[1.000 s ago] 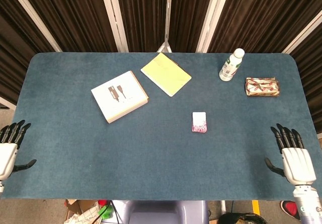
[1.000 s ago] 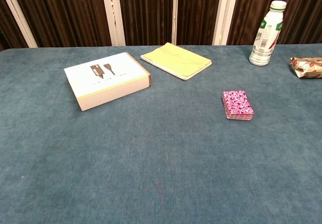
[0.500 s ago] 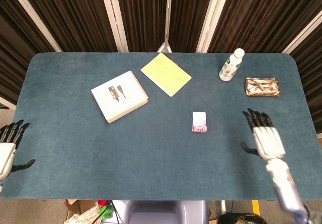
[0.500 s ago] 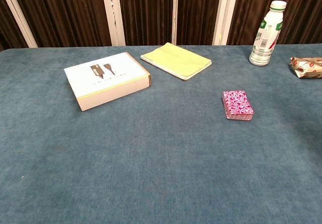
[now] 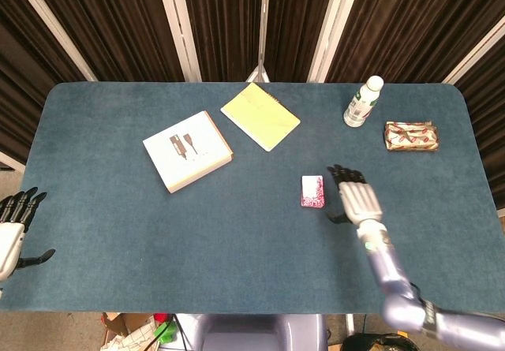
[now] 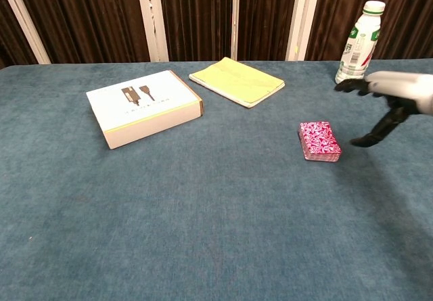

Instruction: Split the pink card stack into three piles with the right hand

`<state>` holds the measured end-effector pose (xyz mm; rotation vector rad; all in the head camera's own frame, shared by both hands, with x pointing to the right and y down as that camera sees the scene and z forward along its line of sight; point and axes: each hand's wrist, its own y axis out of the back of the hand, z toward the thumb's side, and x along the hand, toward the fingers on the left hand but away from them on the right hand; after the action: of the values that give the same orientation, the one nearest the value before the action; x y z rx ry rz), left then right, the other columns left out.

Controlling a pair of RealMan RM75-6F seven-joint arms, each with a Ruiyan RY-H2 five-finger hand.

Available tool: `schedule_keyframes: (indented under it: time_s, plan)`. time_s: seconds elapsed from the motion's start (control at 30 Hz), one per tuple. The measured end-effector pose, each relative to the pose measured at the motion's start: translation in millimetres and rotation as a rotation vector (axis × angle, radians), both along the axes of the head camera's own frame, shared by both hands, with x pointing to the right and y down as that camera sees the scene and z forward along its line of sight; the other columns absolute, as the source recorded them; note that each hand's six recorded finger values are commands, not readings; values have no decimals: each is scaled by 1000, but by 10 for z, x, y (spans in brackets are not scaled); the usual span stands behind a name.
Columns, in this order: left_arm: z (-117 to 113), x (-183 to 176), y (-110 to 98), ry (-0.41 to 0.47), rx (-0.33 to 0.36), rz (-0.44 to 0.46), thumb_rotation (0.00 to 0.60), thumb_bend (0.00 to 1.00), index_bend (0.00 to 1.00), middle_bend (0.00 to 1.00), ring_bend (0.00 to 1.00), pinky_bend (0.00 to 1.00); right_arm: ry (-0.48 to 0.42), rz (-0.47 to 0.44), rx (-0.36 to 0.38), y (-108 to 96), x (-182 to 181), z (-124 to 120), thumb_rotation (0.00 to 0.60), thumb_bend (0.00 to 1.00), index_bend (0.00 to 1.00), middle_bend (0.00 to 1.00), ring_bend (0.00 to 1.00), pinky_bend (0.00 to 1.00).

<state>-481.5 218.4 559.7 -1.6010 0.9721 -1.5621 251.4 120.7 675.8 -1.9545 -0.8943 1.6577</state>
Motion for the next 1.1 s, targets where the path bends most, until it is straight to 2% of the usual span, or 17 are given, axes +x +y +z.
schedule_keyframes:
  time_s: [0.37, 0.67, 1.1]
  plan:
    - [28, -24, -9, 22, -30, -15, 600, 0, 0, 0, 0, 0, 45, 6, -83, -124, -344, 346, 600, 294, 0, 0, 0, 0]
    - [44, -27, -11, 27, -42, -19, 600, 0, 0, 0, 0, 0, 71, 11, -131, -101, -410, 474, 600, 294, 0, 0, 0, 0]
    - [60, -13, -3, 32, -56, -17, 600, 0, 0, 0, 0, 0, 90, 41, -155, -171, -352, 581, 600, 294, 3, 0, 0, 0]
